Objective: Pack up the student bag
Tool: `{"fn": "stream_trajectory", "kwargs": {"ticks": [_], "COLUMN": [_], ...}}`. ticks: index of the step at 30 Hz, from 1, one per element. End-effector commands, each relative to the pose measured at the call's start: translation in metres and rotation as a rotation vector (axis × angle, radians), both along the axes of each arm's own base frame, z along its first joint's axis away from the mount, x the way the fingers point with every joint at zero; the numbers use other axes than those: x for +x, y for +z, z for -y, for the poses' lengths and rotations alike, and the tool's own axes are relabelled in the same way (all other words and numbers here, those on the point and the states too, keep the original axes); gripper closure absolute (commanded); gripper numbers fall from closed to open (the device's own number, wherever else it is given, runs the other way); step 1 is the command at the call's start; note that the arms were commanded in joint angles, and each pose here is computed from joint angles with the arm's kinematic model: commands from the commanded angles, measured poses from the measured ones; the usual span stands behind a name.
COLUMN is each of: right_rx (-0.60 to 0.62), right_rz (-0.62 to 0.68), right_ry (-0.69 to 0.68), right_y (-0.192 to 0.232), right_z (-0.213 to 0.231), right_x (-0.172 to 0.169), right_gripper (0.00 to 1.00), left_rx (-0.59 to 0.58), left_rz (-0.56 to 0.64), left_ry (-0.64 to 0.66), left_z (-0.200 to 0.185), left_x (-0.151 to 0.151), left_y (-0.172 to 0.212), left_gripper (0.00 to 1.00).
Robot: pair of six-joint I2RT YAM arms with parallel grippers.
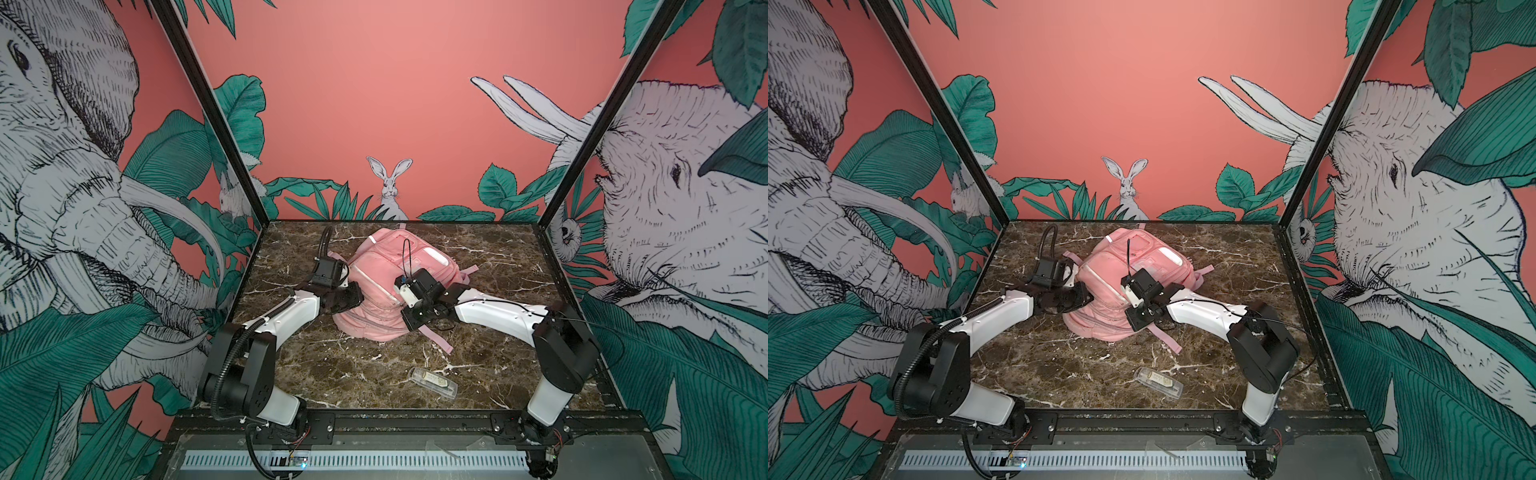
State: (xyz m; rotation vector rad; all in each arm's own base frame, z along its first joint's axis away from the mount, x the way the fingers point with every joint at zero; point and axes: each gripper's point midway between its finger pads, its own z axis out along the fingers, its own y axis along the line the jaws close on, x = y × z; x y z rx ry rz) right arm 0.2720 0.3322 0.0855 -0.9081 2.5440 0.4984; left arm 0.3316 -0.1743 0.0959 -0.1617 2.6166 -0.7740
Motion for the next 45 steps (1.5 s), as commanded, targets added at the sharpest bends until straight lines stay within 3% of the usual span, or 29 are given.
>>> {"fn": "stream_trajectory", "kwargs": {"ticks": [1, 12, 24, 33, 45], "right_rx": [0.010, 0.092, 0.158, 0.086, -0.021], "right_rz": [0.010, -0.014, -0.031, 0.001, 0.002], "right_ry": [0.028, 0.063, 0.020, -0.049, -0.221], "right_y": [0.009, 0.019, 0.030, 0.022, 0.012], "right_z": [-0.013, -0.053, -0.105, -0.076, 0.030], "right_x": [-0.007, -0.027, -0.009, 0.005, 0.021], "right_gripper": [0.96, 0.96, 0.97, 0.98, 1.00], "left_rx": [-0.031, -0.045, -0.044, -0.046, -0.074], "left_rz": [0.035, 0.039, 0.040, 0.030, 0.041], "left_ry": [-0.012, -0.005, 0.000, -0.010, -0.165], "left_z": [0.007, 0.011, 0.013, 0.025, 0.115], "left_x": [0.003, 0.005, 0.000, -0.011, -0.033], "left_y": [0.007, 0.008, 0.009, 0.001, -0.002], "left_gripper": [0.86, 0.86, 0.86, 0.86, 0.82]}}
